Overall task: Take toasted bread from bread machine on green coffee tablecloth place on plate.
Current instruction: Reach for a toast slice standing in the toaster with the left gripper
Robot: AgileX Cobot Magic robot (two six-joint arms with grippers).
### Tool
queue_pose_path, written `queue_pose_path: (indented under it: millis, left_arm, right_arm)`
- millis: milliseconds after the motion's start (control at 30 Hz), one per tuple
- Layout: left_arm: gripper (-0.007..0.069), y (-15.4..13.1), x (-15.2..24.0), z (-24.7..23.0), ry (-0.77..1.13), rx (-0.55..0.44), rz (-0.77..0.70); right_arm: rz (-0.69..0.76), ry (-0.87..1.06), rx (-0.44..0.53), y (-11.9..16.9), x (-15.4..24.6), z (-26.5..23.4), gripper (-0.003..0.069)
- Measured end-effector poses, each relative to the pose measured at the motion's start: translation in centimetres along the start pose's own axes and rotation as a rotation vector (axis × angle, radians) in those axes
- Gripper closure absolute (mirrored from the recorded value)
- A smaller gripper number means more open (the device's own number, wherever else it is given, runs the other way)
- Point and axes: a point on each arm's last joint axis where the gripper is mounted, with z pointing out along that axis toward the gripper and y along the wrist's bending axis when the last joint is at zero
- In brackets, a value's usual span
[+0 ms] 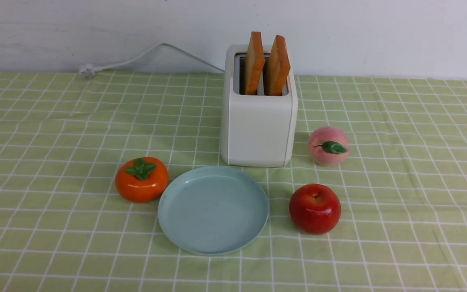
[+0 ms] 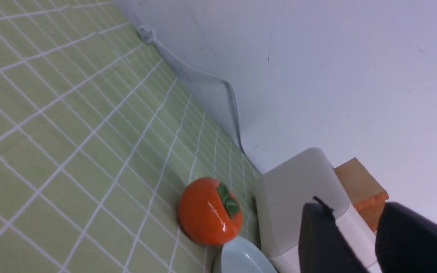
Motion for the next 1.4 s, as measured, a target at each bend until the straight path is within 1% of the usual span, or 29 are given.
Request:
queue_pose_path:
  millis: [100, 167, 233, 267, 300, 333, 367, 400, 433, 467, 500, 567, 600, 633, 667, 733, 800, 833, 900, 1000, 1067, 1133, 1167, 1200, 1267, 1400]
  left_arm:
    - [0.0429, 0.0, 0.0, 0.0, 0.001, 0.0, -0.001]
    - [0.0497, -0.3, 0.0, 0.0, 0.022, -0.001, 0.008]
    - [0.0567, -1.3, -0.6, -0.2, 0.03, 0.019, 0.042]
    - [0.0584, -1.6, -0.7, -0.2, 0.03, 0.024, 0.054]
    - [0.0623, -2.3, -1.2, -0.4, 0.025, 0.042, 0.089]
    - [0.0638, -3.5, -2.0, -0.6, 0.017, 0.067, 0.153]
    - [0.0638, -4.3, -2.5, -0.9, 0.014, 0.085, 0.192]
    - [0.0638, -4.7, -2.7, -1.0, 0.009, 0.094, 0.2]
    - [0.0638, -6.1, -3.5, -1.3, 0.028, 0.111, 0.267]
    - [0.0638, -6.3, -3.6, -1.3, 0.025, 0.113, 0.275]
    - [0.0638, -7.2, -4.0, -1.3, 0.063, 0.11, 0.321]
    - [0.0638, -8.1, -4.4, -1.0, 0.115, 0.103, 0.386]
    - [0.0638, -8.2, -4.4, -0.9, 0.124, 0.103, 0.39]
    - [0.0638, -8.6, -4.5, -0.6, 0.156, 0.114, 0.433]
    - [0.0638, -8.6, -4.5, -0.6, 0.16, 0.116, 0.437]
    - [0.0638, -8.8, -4.2, 0.0, 0.238, 0.156, 0.47]
    - [0.0638, -8.9, -3.9, 0.3, 0.271, 0.168, 0.474]
    - [0.0638, -8.9, -3.5, 0.8, 0.328, 0.179, 0.477]
    - [0.0638, -9.0, -3.1, 1.6, 0.38, 0.182, 0.476]
    - [0.0638, -9.5, -2.8, 3.3, 0.411, 0.18, 0.487]
    - [0.0638, -10.1, -2.6, 4.9, 0.423, 0.172, 0.515]
    - [0.0638, -10.4, -2.4, 6.1, 0.435, 0.165, 0.543]
    - [0.0638, -10.5, -2.5, 6.3, 0.432, 0.167, 0.546]
    - [0.0638, -11.0, -2.3, 7.4, 0.453, 0.16, 0.572]
    - [0.0638, -11.7, -2.0, 8.9, 0.484, 0.155, 0.605]
    - [0.0638, -13.1, -1.4, 11.3, 0.526, 0.166, 0.639]
  right_arm:
    - [0.0, 0.0, 0.0, 0.0, 0.0, 0.0, 0.0419]
    - [0.0, 0.0, 0.0, 0.0, 0.0, 0.0, 0.0419]
    - [-0.003, 0.0, 0.001, 0.0, 0.0, 0.0, 0.0419]
    - [-0.005, -0.001, 0.002, 0.0, 0.0, 0.0, 0.0419]
    - [-0.01, -0.008, 0.005, 0.0, -0.1, 0.0, 0.0419]
    - [-0.012, -0.02, 0.006, -0.1, -0.1, 0.0, 0.0419]
    - [-0.01, -0.028, 0.006, -0.1, -0.2, 0.0, 0.0419]
    - [-0.006, -0.038, 0.006, -0.1, -0.2, 0.1, 0.0419]
    - [0.032, -0.07, -0.003, 0.0, -0.4, 0.1, 0.0419]
    - [0.038, -0.074, -0.004, 0.0, -0.4, 0.1, 0.0419]
    - [0.099, -0.124, -0.018, 0.1, -0.9, 0.1, 0.0419]
    - [0.207, -0.203, -0.037, 0.1, -1.6, 0.0, 0.0419]
    - [0.218, -0.21, -0.039, 0.1, -1.6, -0.1, 0.0419]
    - [0.312, -0.255, -0.056, 0.1, -2.1, -0.2, 0.0419]
    - [0.332, -0.259, -0.06, 0.1, -2.1, -0.2, 0.0419]
    - [0.428, -0.306, -0.076, 0.0, -2.5, -0.3, 0.0419]
    - [0.456, -0.316, -0.081, 0.0, -2.6, -0.3, 0.0419]
    - [0.485, -0.313, -0.09, 0.1, -2.7, -0.4, 0.0421]
    - [0.503, -0.295, -0.112, 0.4, -3.2, -0.7, 0.0438]
    - [0.445, -0.259, -0.15, 1.1, -5.4, -1.8, 0.0484]
    - [0.334, -0.223, -0.175, 1.9, -8.0, -3.0, 0.0531]
    - [0.257, -0.17, -0.196, 2.5, -9.6, -3.6, 0.0556]
    - [0.229, -0.155, -0.2, 2.6, -10.0, -3.7, 0.056]
    - [0.166, -0.096, -0.221, 3.1, -11.1, -4.0, 0.0571]
    - [0.106, 0.005, -0.251, 3.7, -12.4, -4.1, 0.0575]
    - [0.05, 0.081, -0.271, 4.1, -14.4, -4.1, 0.0565]
